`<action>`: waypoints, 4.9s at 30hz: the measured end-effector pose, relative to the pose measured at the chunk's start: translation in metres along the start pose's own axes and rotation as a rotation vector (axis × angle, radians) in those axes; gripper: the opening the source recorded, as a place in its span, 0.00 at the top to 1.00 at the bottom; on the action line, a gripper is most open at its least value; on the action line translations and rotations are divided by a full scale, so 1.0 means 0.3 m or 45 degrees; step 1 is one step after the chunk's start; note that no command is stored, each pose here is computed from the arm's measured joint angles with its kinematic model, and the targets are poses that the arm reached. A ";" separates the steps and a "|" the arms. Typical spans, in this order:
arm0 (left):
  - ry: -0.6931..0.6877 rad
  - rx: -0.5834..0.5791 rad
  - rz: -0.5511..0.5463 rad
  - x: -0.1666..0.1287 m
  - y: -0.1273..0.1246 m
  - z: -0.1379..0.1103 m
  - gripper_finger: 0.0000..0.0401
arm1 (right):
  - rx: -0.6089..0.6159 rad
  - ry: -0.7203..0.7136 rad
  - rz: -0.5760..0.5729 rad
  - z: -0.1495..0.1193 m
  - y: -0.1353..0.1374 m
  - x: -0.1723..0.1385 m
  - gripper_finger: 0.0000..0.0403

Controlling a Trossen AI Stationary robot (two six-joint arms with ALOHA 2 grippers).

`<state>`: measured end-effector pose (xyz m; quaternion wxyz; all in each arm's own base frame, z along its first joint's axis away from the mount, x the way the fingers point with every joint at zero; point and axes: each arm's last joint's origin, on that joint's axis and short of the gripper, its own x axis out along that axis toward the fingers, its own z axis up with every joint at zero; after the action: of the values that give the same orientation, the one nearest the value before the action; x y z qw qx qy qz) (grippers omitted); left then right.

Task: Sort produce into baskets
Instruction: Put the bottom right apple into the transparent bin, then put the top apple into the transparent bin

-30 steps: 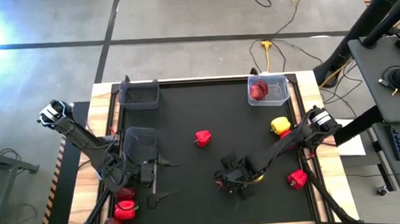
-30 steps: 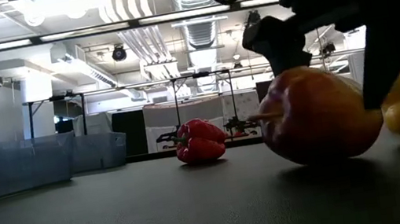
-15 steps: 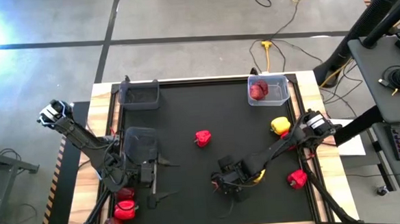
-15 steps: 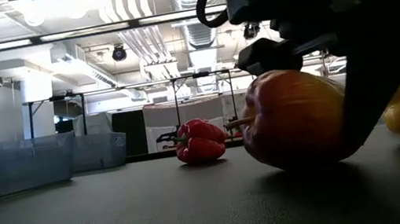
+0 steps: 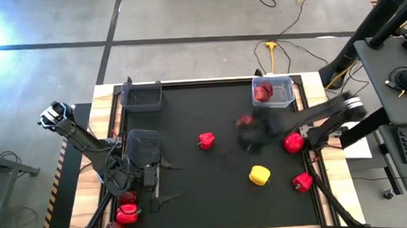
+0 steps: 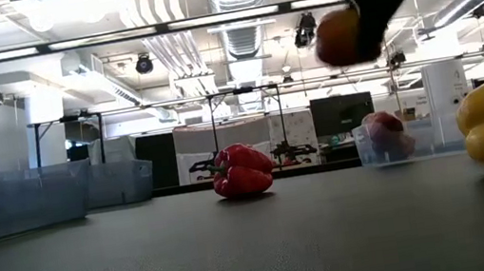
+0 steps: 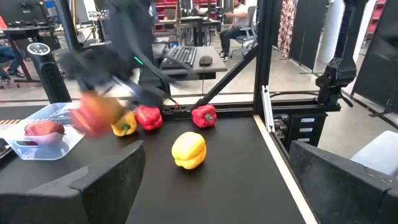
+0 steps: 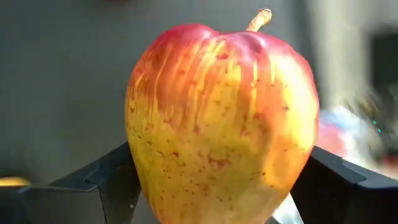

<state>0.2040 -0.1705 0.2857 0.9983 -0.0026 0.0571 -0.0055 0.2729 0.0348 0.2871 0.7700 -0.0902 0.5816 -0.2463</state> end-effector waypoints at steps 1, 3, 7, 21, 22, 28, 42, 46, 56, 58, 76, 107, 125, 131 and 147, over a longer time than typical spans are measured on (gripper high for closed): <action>0.003 0.002 0.000 0.000 0.000 -0.001 0.06 | 0.101 -0.002 -0.059 -0.018 -0.060 -0.006 0.21; 0.006 0.006 0.001 0.002 -0.001 -0.004 0.06 | 0.301 0.008 -0.148 -0.061 -0.169 -0.004 0.21; 0.017 0.019 0.004 0.009 -0.005 -0.012 0.06 | 0.713 0.075 -0.261 -0.151 -0.355 0.050 0.21; 0.044 0.075 0.008 0.014 -0.006 -0.025 0.06 | 1.160 0.200 -0.273 -0.351 -0.617 0.433 0.17; 0.047 0.078 0.008 0.014 -0.006 -0.026 0.06 | 1.185 0.222 -0.286 -0.363 -0.628 0.448 0.17; 0.047 0.077 0.009 0.014 -0.006 -0.026 0.06 | 1.246 0.191 -0.299 -0.356 -0.652 0.489 0.08; 0.049 0.078 0.009 0.014 -0.006 -0.027 0.06 | 1.198 0.008 -0.346 -0.258 -0.727 0.360 0.05; 0.047 0.080 0.038 0.013 -0.004 -0.027 0.06 | 1.128 0.066 -0.391 -0.249 -0.722 0.315 0.05; 0.111 0.103 0.075 0.017 0.007 -0.047 0.06 | 0.682 -0.414 0.144 -0.133 -0.348 0.207 0.05; 0.125 0.090 0.137 0.016 0.014 -0.054 0.06 | 0.530 -0.561 0.241 -0.115 -0.246 0.184 0.05; 1.303 -0.823 0.467 -0.103 0.062 -0.083 0.06 | 0.018 -1.148 0.381 0.033 0.117 0.197 0.05; 2.382 -0.185 0.098 -0.111 0.005 -0.334 0.06 | 0.086 -1.163 0.416 0.077 0.161 0.243 0.05; 2.349 -0.054 0.104 -0.098 -0.042 -0.402 0.08 | 0.087 -1.071 0.428 0.065 0.177 0.275 0.05; 2.344 -0.089 0.146 -0.097 -0.043 -0.404 0.21 | 0.085 -1.071 0.427 0.065 0.177 0.275 0.05; 2.298 -0.150 0.213 -0.081 -0.072 -0.361 0.41 | 0.084 -1.072 0.426 0.065 0.177 0.275 0.05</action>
<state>0.1673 -0.1922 0.1811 0.5696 -0.0441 0.8178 0.0700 0.3223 0.0378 0.2003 0.9711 -0.0627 0.2163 -0.0785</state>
